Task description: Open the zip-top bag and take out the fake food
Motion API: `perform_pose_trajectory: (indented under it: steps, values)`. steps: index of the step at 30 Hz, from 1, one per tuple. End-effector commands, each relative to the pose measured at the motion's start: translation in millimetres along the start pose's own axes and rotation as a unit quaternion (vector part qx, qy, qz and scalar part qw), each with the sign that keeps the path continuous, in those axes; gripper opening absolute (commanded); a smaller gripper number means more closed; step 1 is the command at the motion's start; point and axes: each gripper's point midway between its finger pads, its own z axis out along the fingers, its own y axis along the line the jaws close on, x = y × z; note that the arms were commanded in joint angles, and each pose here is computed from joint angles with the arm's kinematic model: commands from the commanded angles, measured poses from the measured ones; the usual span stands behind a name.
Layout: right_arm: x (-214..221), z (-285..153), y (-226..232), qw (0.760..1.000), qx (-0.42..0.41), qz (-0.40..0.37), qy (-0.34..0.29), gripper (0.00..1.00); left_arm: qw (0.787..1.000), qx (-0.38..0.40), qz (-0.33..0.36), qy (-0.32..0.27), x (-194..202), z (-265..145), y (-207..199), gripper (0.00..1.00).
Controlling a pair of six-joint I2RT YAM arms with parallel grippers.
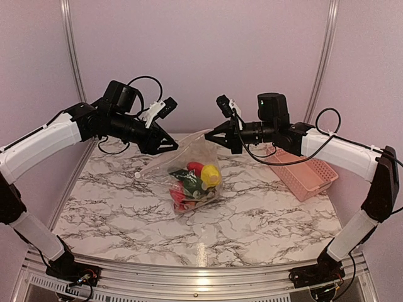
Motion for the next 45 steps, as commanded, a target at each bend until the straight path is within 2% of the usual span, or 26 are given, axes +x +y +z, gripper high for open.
perform_pose_trajectory:
  steps: [1,4,7,11,13,15,19,26,30,36,42,45]
  values:
    - [-19.7,-6.0,5.9,1.0,0.002,-0.02,-0.014,0.0,0.999,-0.013,-0.002,0.043,12.7,8.6,7.4,0.28]
    - [-20.4,-6.5,4.8,1.0,0.005,-0.021,-0.015,0.0,0.999,-0.019,-0.011,0.041,9.8,12.1,10.7,0.12]
    - [-21.0,-5.8,1.2,0.999,0.014,-0.023,-0.017,0.0,0.999,-0.014,-0.024,0.027,3.5,12.8,9.4,0.0]
    - [-23.4,-2.0,-6.7,0.999,0.027,-0.023,-0.021,0.0,0.998,-0.021,-0.054,-0.003,-6.8,5.4,8.3,0.0]
    - [-26.9,1.7,-10.3,0.999,0.027,-0.023,-0.027,0.0,0.995,-0.034,-0.081,-0.043,-18.0,-5.3,8.7,0.0]
    - [-31.5,5.3,-13.1,0.999,0.024,-0.022,-0.036,0.0,0.981,-0.094,-0.154,-0.073,-23.9,-18.2,27.2,0.0]
    - [-51.0,18.0,-16.6,0.997,0.009,-0.026,-0.072,0.0,0.969,-0.119,-0.2,-0.083,-26.7,-33.8,32.2,0.0]
    - [-72.2,63.6,-7.7,0.992,-0.045,-0.027,-0.111,0.0,0.957,-0.162,-0.217,-0.107,-30.0,-73.9,30.4,0.0]
    - [-81.5,86.3,-2.7,0.987,-0.083,-0.007,-0.139,0.0,0.96,-0.146,-0.209,-0.115,-24.3,-88.6,16.6,0.0]
    - [-65.9,119.7,6.2,0.983,-0.121,0.016,-0.138,0.0,0.966,-0.106,-0.209,-0.108,-10.3,-79.2,0.8,0.0]
    - [-31.3,125.1,-5.8,0.988,-0.105,0.039,-0.107,0.0,0.961,-0.103,-0.246,-0.08,23.5,-33.9,14.6,0.0]
    - [-18.1,111.2,-15.8,0.99,-0.088,0.059,-0.096,0.09,0.955,-0.094,-0.264,-0.093,26.3,-16.3,19.3,0.0]
